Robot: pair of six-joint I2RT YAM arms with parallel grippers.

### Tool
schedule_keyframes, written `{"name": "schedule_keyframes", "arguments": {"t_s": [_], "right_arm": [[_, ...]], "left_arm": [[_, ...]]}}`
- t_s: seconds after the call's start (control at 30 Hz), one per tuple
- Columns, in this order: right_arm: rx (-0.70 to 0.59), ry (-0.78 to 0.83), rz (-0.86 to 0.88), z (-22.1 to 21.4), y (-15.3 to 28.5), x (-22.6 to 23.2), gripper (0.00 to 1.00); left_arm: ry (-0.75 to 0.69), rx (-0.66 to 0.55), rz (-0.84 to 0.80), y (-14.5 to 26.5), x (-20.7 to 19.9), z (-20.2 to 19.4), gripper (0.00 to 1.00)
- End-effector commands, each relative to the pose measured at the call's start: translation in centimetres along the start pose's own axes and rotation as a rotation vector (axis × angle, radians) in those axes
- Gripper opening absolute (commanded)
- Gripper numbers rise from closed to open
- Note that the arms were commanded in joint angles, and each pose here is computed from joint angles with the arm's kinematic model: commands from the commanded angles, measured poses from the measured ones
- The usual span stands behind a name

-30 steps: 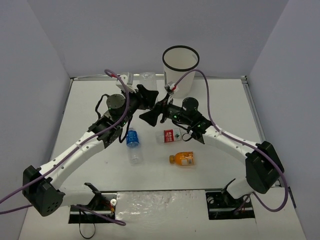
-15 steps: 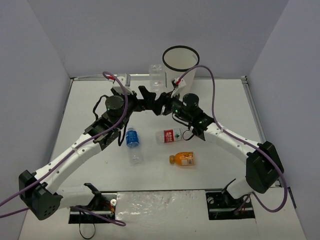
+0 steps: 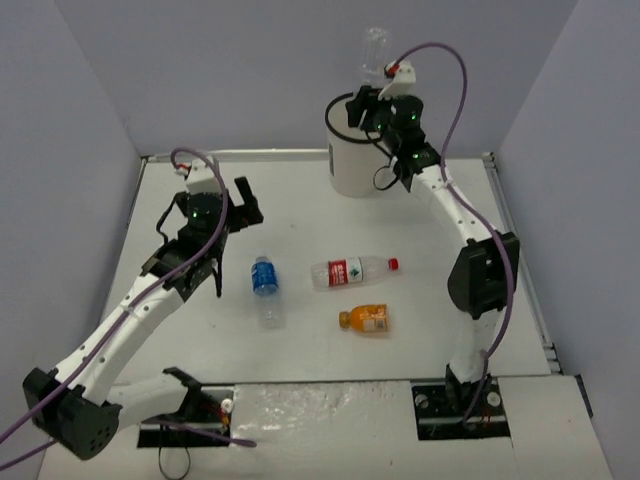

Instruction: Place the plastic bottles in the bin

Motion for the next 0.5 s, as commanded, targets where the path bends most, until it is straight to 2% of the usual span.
{"name": "schedule_keyframes", "arguments": {"t_s": [0.0, 0.07, 0.17, 0.27, 0.47], "right_arm": [[-0.027, 0.093, -0.018, -0.2, -3.6, -1.5, 0.26], [-0.042, 0.129, -0.075, -1.1, -5.7, -2.4, 0.27], [-0.065, 0.146, -0.160, -1.0, -6.9, -3.6, 0.32], [-0.053, 0.153, -0.172, -1.5, -6.9, -4.0, 0.36], [-0.032, 0.160, -0.174, -2.0, -6.4, -4.1, 0.56]], "left_arm": [[0.035, 0.023, 0.038, -0.3, 1.2, -0.1, 0.97], [0.035, 0.042, 0.044, -0.6, 1.5, -0.5, 0.97], [0.028, 0.064, 0.042, -0.9, 1.8, -1.1, 0.97], [0.020, 0.082, 0.050, -1.3, 2.0, -1.4, 0.97], [0.011, 0.111, 0.059, -1.9, 2.1, -2.0, 0.97]]}}
Point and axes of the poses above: each gripper's point midway between its finger pads, its own y axis back along the fingers, its own x axis along the line the jaws close on, z = x × y, the point moved 10 cm from there along y, back along the fingers, and after that the axes turned 3 degrees about -y, right-handed, at the moved point
